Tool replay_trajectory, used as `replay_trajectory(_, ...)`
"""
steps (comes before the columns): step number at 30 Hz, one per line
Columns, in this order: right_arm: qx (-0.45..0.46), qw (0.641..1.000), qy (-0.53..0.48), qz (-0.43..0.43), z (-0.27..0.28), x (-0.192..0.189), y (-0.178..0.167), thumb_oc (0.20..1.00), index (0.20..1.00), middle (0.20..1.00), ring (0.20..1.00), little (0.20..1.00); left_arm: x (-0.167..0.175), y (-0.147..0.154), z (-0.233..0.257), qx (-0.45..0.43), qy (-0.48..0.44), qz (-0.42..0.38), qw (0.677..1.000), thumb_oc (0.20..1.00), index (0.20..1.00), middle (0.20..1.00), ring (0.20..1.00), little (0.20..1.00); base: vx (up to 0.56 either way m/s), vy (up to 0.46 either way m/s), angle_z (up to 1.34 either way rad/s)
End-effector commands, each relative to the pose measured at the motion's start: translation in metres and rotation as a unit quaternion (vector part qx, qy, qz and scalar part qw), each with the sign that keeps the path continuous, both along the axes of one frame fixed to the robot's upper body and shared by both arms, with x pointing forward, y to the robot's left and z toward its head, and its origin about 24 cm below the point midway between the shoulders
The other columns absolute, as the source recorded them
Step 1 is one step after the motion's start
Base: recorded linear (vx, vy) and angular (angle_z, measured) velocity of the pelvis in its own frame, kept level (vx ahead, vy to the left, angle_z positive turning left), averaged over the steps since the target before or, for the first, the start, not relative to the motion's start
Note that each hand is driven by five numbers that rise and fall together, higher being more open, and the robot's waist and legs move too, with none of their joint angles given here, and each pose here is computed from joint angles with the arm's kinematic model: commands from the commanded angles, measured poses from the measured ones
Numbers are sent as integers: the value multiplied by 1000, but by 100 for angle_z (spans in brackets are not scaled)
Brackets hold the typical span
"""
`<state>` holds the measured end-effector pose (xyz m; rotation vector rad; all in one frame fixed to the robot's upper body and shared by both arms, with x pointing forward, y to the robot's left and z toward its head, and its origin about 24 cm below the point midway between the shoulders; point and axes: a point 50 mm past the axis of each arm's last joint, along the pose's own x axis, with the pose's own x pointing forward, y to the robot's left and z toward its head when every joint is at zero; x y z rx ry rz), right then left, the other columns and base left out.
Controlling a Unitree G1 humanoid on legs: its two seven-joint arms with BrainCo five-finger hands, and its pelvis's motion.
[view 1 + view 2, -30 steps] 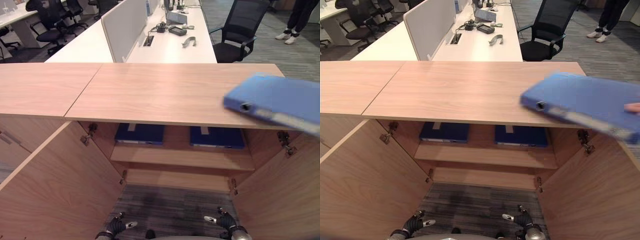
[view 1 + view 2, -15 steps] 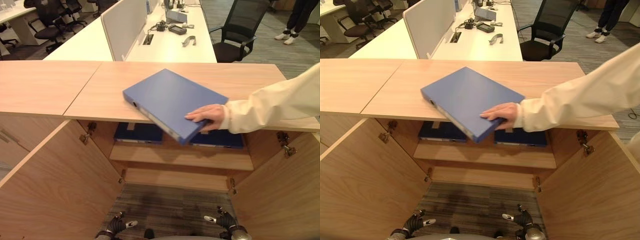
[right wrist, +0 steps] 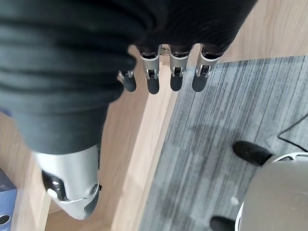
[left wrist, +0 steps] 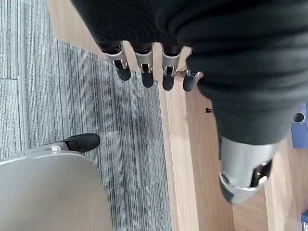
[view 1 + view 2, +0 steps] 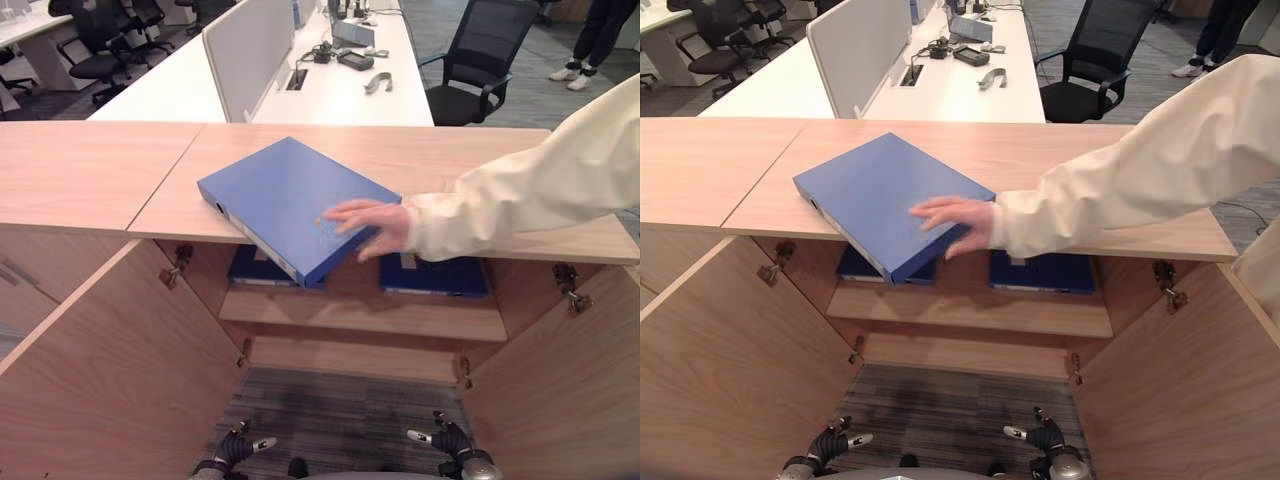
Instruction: Put the empty folder in the office cabinet
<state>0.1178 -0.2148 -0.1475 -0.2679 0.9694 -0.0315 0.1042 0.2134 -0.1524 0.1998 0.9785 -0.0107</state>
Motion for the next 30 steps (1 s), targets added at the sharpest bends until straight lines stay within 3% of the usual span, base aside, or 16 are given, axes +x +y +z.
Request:
replay_trajectory(1,1,1000,-28,12,5,22,5,1000,1000,1000,1000,1000,35,1,11,4,-54,3,999,1000,1000,1000,1000,1000,0,0,0)
replay_trajectory(7,3,1000,-29,9,5,22,6,1000,1000,1000,1000,1000,47,3,18,4,-87,14,996,1000,1000,1000,1000,1000,0,0,0)
replay_trajectory(8,0,1000,-27,3,4,17,3,1000,1000,1000,1000,1000,81,15,47,72,-190,-67,977,1000,1000,1000,1000,1000,0,0,0)
replay_trajectory(9,-5,999,-49,16,9,26,3,1000,1000,1000,1000,1000,123,22,79,88,-257,-62,960,1000,1000,1000,1000,1000,0,0,0)
replay_trajectory(10,4,999,-44,11,9,26,2,1000,1000,1000,1000,1000,86,27,47,41,-154,-8,987,1000,1000,1000,1000,1000,1,25,10)
replay_trajectory(11,-2,999,-42,1,8,21,-2,1000,1000,1000,1000,1000,105,27,72,56,-254,-30,965,1000,1000,1000,1000,1000,-4,33,-5)
replay_trajectory(12,-4,999,-45,3,9,21,-4,1000,1000,1000,1000,1000,83,31,57,43,-207,14,977,1000,1000,1000,1000,1000,6,19,-4)
replay_trajectory(13,-7,999,-42,1,8,19,-5,1000,1000,1000,1000,1000,89,32,67,50,-238,11,970,1000,1000,1000,1000,1000,7,12,-14)
replay_trajectory(17,-9,999,-45,-12,8,18,-3,1000,1000,1000,1000,1000,107,51,127,122,-389,37,912,1000,1000,1000,1000,1000,10,-10,6)
replay_trajectory(20,-10,999,-47,-11,7,18,0,1000,1000,1000,1000,1000,112,54,148,152,-433,42,887,1000,1000,1000,1000,1000,18,-14,15)
replay_trajectory(22,-13,999,-50,-5,8,18,1,1000,1000,1000,1000,1000,118,55,181,195,-502,33,842,1000,1000,1000,1000,1000,32,-17,7)
replay_trajectory(23,-13,999,-50,-5,7,18,1,1000,1000,1000,1000,1000,118,55,181,195,-502,33,842,1000,1000,1000,1000,1000,33,-18,5)
replay_trajectory(24,-16,999,-47,2,7,17,2,1000,1000,1000,1000,1000,122,53,198,205,-538,34,817,1000,1000,1000,1000,1000,0,0,0)
replay_trajectory(25,-16,999,-47,2,7,17,3,1000,1000,1000,1000,1000,121,53,198,206,-538,34,817,1000,1000,1000,1000,1000,0,0,0)
replay_trajectory(26,-15,999,-45,6,6,17,5,1000,1000,1000,1000,1000,123,50,212,211,-568,40,794,1000,1000,1000,1000,1000,0,0,0)
replay_trajectory(30,-14,999,-43,8,5,17,8,1000,1000,1000,1000,1000,125,43,232,219,-615,51,756,1000,1000,1000,1000,1000,0,0,0)
